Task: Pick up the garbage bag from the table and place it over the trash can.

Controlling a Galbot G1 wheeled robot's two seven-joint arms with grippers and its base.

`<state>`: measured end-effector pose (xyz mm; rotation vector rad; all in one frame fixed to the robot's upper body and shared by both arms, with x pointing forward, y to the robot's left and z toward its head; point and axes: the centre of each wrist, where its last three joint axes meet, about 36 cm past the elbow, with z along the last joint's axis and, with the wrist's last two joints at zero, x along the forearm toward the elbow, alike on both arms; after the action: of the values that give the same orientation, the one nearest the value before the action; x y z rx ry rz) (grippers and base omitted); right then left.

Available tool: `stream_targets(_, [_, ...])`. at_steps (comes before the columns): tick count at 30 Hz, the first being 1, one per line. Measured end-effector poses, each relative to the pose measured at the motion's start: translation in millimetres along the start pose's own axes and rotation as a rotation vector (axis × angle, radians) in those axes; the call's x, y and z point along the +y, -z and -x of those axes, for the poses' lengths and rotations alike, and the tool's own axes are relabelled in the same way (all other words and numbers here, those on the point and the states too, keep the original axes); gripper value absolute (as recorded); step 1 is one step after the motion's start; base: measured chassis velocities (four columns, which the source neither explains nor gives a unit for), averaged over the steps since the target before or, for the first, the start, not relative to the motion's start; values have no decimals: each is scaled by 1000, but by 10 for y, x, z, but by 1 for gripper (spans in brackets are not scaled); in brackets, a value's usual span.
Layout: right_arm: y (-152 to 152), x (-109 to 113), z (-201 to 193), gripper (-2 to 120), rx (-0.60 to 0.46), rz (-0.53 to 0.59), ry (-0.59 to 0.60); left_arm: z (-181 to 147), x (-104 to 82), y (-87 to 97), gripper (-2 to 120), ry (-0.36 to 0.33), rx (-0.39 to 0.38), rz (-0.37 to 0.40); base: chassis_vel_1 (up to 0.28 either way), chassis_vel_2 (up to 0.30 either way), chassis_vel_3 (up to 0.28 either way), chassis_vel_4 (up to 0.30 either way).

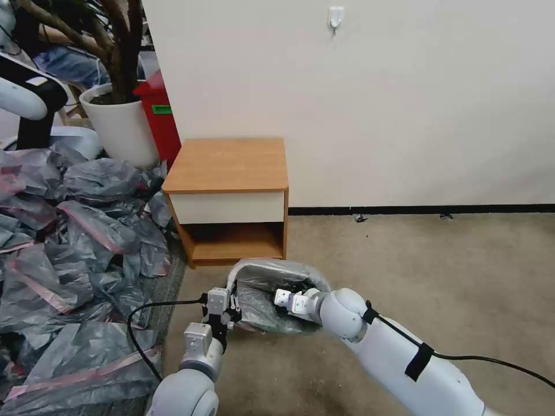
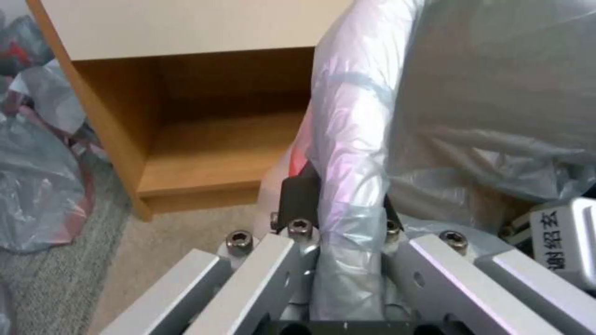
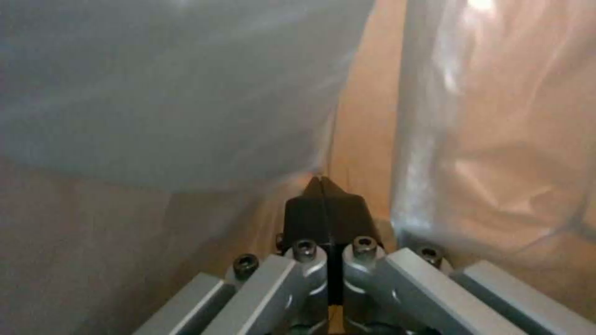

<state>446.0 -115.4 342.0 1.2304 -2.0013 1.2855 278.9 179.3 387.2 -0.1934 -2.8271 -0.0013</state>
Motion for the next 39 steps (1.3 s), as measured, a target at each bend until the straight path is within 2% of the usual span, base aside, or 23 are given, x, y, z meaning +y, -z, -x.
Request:
stream_targets(16, [-109, 21, 111, 0, 45, -8, -6, -24, -35, -17, 3, -8, 9, -10, 0, 0, 0, 0])
stream_targets(39, [145, 3, -44, 0, -36, 5, -6, 133, -71, -119, 3, 15, 27, 7, 0, 0, 0, 0])
